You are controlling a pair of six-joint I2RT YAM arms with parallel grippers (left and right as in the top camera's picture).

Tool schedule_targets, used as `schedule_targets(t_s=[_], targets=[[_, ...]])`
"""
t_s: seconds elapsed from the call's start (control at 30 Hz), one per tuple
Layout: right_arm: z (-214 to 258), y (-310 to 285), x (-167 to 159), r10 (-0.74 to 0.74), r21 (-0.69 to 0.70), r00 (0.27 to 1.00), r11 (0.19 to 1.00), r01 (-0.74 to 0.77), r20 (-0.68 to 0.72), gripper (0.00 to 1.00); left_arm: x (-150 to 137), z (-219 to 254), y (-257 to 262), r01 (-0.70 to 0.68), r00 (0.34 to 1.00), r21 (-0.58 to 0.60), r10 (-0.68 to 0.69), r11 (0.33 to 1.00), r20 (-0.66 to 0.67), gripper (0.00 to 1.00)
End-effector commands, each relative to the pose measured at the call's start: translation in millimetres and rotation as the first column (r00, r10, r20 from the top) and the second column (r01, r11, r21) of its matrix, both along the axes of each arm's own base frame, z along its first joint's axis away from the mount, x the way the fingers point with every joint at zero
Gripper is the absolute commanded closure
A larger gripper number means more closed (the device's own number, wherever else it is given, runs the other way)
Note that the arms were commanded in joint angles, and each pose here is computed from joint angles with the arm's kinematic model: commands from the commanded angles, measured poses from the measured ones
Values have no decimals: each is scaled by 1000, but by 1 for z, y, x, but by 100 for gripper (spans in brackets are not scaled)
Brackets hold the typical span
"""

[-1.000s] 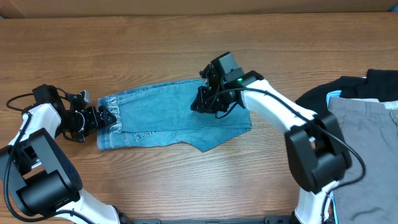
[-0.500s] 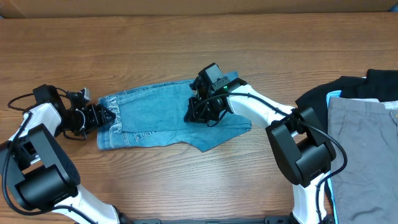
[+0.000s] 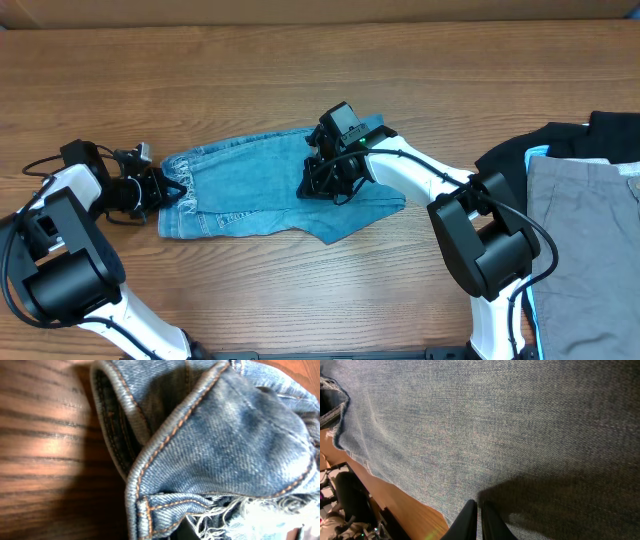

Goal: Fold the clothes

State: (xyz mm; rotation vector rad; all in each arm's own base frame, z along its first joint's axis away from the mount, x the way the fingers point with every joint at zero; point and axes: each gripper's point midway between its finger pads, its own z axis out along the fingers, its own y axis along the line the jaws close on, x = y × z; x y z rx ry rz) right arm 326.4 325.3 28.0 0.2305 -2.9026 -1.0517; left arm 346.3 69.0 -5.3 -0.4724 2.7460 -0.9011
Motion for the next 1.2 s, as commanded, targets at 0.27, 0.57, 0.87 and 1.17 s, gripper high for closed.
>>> schedule_targets(t_s=[0.27, 0.57, 0.87, 1.17], targets=[[11, 3, -3, 33, 43, 999, 999, -33, 3, 93, -35, 25, 42, 10, 956, 186, 45, 983, -290, 96], [85, -1, 9, 4, 126, 989, 992, -24, 151, 93, -27, 154, 95, -71, 959, 480, 192, 875, -208, 96], [151, -50, 33, -131, 183, 961, 979, 87, 242, 93, -13, 233, 66, -66, 982, 508, 146, 859, -120, 96], [158, -129, 54, -307, 148, 934, 948, 282, 181, 94, 16, 219, -20, 61, 988, 494, 19, 867, -156, 96]])
